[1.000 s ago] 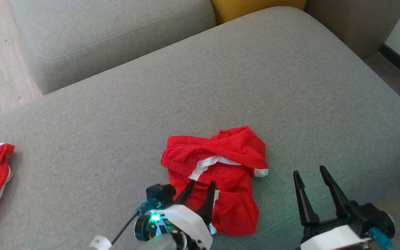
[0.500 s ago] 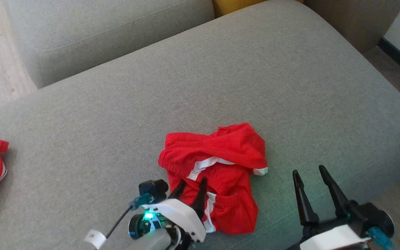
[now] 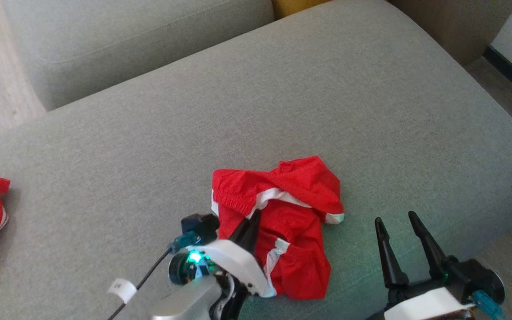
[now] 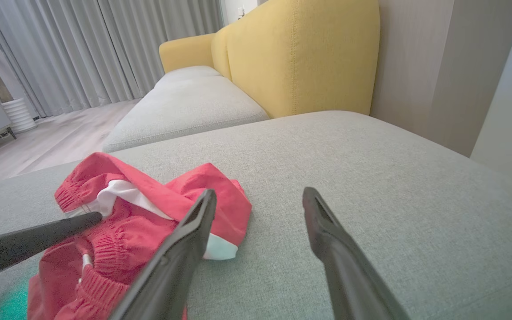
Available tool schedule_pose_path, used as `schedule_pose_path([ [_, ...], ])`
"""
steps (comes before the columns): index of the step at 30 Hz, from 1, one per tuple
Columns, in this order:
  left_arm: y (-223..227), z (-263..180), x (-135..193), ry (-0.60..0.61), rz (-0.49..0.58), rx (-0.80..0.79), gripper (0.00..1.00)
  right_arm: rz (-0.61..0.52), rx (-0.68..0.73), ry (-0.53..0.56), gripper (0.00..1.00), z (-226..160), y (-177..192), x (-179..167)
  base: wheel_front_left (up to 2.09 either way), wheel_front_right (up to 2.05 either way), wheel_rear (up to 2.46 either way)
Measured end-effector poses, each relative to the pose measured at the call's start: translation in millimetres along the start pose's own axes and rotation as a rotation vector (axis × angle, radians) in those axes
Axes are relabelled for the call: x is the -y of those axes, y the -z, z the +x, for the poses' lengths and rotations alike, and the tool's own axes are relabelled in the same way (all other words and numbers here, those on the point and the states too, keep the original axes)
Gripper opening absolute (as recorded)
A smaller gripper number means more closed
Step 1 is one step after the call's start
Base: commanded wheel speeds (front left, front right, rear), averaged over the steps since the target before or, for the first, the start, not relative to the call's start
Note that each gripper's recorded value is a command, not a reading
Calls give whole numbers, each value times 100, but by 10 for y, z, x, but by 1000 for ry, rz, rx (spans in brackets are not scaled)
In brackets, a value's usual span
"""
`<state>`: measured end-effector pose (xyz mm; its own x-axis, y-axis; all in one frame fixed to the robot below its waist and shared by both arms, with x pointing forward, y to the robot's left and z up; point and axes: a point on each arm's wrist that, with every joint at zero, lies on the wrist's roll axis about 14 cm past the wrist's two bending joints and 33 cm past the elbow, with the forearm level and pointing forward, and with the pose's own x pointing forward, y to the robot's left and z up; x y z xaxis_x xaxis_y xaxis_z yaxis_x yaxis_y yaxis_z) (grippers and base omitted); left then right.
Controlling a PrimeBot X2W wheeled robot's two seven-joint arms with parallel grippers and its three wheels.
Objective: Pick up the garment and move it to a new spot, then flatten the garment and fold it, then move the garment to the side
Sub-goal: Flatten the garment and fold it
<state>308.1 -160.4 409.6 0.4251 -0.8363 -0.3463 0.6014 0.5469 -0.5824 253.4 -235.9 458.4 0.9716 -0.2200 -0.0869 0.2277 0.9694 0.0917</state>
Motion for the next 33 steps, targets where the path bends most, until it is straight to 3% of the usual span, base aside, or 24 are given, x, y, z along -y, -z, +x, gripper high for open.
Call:
schedule_pose_path([
  [7, -550, -56, 313, 85, 143, 185, 0, 5, 21, -30, 100, 29, -42, -67, 0, 0, 0],
  [14, -1222, -347, 166, 54, 284, 376, 0, 11, 22, -89, 100, 78, -37, -228, 0, 0, 0],
  [16, -1196, -397, 129, 60, 294, 356, 0, 13, 11, -106, 100, 67, 0, -281, 0, 0, 0],
  [19, -812, -406, 37, 56, 296, 226, 0, 16, 1, -127, 100, 74, 29, -346, 0, 0, 0],
  [20, -657, -420, -22, 40, 282, 192, 20, 20, 1, -129, 100, 80, 30, -352, 0, 0, 0],
  [21, -510, -437, -76, 23, 265, 163, 20, 23, 0, -130, 100, 85, 32, -356, 0, 0, 0],
  [22, -373, -458, -128, 5, 258, 140, 79, 22, -1, -132, 100, 91, 33, -361, 0, 0, 0],
  [23, -267, -480, -187, -21, 268, 122, 100, 22, -2, -136, 100, 97, 34, -371, 0, 0, 0],
  [33, -318, -516, -130, -90, 318, 200, 100, 20, -2, -173, 100, 157, 31, -469, 0, 0, 0],
])
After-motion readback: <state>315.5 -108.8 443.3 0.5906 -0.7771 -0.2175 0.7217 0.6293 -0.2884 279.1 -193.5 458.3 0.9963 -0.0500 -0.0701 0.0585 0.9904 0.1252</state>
